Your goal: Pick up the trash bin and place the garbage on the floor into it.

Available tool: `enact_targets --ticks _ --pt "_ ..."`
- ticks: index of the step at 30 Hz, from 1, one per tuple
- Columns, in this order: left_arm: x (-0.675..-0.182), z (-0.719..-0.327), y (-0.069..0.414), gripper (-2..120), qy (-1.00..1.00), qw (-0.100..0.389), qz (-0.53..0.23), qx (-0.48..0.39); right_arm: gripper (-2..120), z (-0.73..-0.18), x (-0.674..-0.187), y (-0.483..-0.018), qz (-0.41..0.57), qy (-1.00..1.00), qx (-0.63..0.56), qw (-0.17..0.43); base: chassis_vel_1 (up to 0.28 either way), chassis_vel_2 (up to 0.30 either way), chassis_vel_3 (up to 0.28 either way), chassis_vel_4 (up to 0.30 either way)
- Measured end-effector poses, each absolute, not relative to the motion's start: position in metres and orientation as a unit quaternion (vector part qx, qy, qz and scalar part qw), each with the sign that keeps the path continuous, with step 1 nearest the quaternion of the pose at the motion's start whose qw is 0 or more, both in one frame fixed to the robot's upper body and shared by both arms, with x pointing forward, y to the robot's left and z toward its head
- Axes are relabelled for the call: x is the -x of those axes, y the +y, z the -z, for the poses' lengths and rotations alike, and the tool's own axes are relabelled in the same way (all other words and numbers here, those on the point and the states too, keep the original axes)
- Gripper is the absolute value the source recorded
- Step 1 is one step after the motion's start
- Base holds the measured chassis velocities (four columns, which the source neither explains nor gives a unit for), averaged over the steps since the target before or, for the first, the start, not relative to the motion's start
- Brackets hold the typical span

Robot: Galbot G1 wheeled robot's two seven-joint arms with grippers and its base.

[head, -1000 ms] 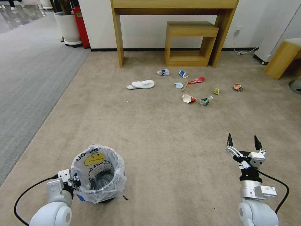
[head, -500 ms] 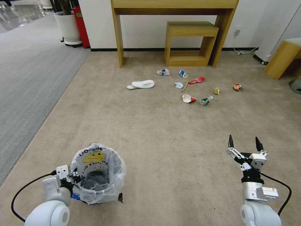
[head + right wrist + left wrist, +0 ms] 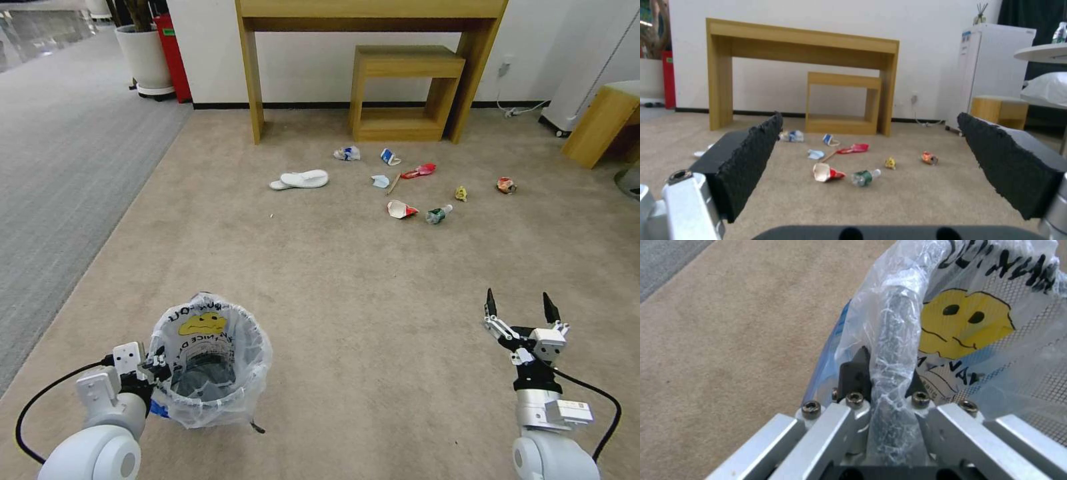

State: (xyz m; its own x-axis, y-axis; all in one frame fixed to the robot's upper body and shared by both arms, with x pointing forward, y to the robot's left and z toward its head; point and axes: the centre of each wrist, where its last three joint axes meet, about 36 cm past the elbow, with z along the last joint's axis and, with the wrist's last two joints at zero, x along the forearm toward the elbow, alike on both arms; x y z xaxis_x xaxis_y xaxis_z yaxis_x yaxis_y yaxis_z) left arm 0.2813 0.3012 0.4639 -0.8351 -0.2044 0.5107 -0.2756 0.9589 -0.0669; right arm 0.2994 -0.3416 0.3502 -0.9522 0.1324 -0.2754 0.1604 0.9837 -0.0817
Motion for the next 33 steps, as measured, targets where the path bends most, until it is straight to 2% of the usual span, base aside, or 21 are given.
enact_targets --ticks 14,33 --pt "-0.283 -0.480 0.298 3 -0.958 0.238 -0.108 -0.119 100 -0.354 -0.297 -0.350 0.053 0.987 -0.085 0.128 0.000 0.000 0.000 0.000" --pt "-0.283 -0.480 0.299 3 -0.958 0.232 -0.115 -0.125 100 -0.351 -0.295 -0.356 0.076 0.985 -0.086 0.130 0.000 0.000 0.000 0.000"
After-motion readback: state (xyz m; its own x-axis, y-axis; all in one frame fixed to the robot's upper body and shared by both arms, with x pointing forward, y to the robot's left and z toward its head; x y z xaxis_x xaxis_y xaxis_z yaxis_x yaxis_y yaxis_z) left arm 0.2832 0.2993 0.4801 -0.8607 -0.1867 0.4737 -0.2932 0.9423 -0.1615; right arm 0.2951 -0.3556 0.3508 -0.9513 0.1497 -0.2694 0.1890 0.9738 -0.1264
